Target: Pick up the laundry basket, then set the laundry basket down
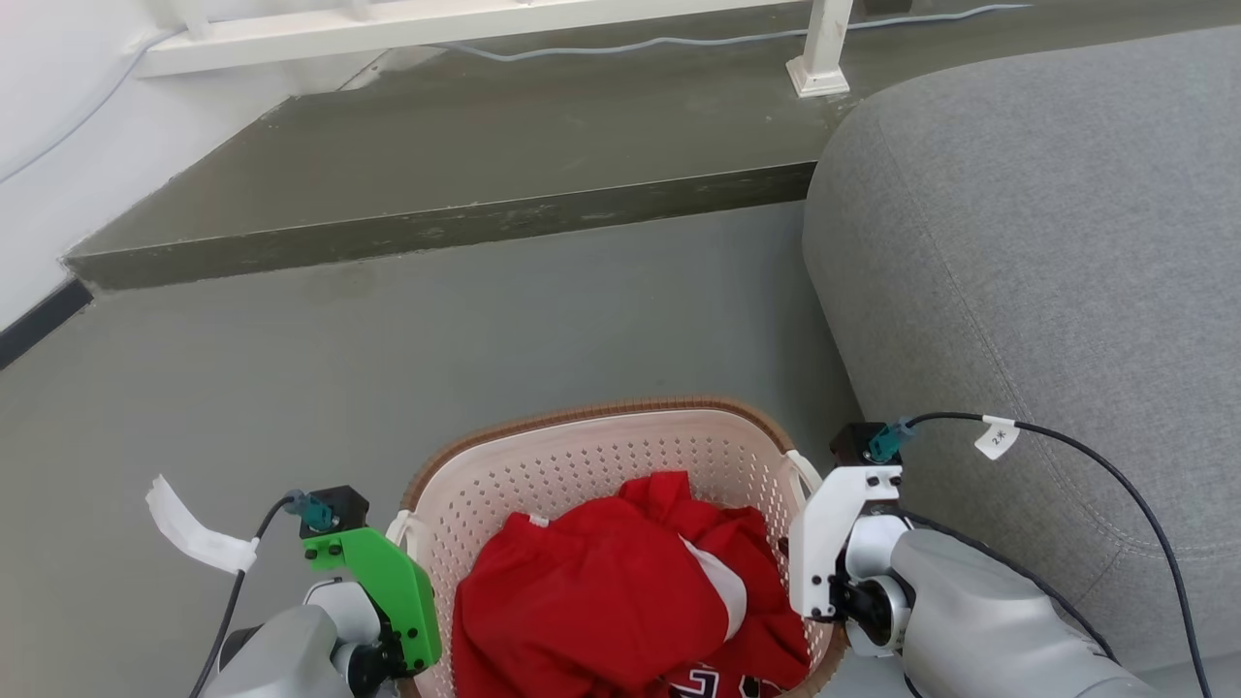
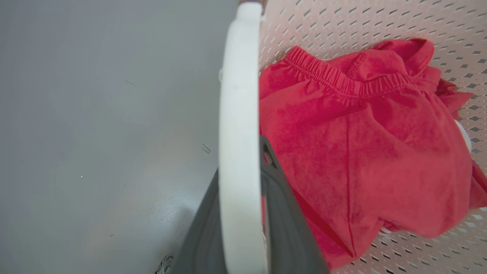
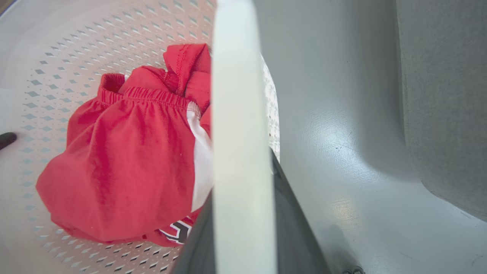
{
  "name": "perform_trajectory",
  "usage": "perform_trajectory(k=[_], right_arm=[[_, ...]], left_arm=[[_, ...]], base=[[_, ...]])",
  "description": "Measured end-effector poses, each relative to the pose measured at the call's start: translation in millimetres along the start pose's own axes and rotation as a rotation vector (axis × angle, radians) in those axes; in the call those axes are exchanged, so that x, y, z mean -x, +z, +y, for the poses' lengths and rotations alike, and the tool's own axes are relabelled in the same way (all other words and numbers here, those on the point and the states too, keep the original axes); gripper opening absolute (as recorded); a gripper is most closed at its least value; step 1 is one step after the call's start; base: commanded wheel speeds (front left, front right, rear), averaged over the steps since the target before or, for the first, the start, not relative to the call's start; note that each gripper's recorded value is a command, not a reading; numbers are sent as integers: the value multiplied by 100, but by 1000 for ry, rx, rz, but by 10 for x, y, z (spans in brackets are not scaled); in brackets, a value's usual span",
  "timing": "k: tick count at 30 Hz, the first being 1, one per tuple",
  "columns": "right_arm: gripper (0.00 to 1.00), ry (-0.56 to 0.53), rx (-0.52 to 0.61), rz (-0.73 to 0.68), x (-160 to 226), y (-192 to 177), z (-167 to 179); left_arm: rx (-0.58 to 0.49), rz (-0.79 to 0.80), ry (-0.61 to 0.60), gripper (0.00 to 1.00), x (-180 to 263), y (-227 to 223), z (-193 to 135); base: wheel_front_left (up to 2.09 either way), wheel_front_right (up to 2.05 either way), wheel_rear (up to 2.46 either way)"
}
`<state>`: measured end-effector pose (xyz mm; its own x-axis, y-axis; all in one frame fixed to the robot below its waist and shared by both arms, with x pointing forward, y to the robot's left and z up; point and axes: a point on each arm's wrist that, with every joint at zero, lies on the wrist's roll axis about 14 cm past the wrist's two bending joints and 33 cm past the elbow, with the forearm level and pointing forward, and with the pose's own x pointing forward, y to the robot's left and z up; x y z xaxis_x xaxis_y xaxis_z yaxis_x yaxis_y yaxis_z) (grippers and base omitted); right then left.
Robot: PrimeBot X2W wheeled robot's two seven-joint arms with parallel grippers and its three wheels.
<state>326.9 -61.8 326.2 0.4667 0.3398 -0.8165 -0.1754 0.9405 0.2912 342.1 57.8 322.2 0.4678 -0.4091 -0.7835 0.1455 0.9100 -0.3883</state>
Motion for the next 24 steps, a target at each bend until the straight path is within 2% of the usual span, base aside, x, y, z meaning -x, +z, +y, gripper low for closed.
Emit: perform_trajectory(k=[24], right_arm=[[0, 4, -6, -15, -85, 49, -10]], left_arm=[[11, -5, 1, 0, -86, 26, 52]], base=[[0, 0, 0]])
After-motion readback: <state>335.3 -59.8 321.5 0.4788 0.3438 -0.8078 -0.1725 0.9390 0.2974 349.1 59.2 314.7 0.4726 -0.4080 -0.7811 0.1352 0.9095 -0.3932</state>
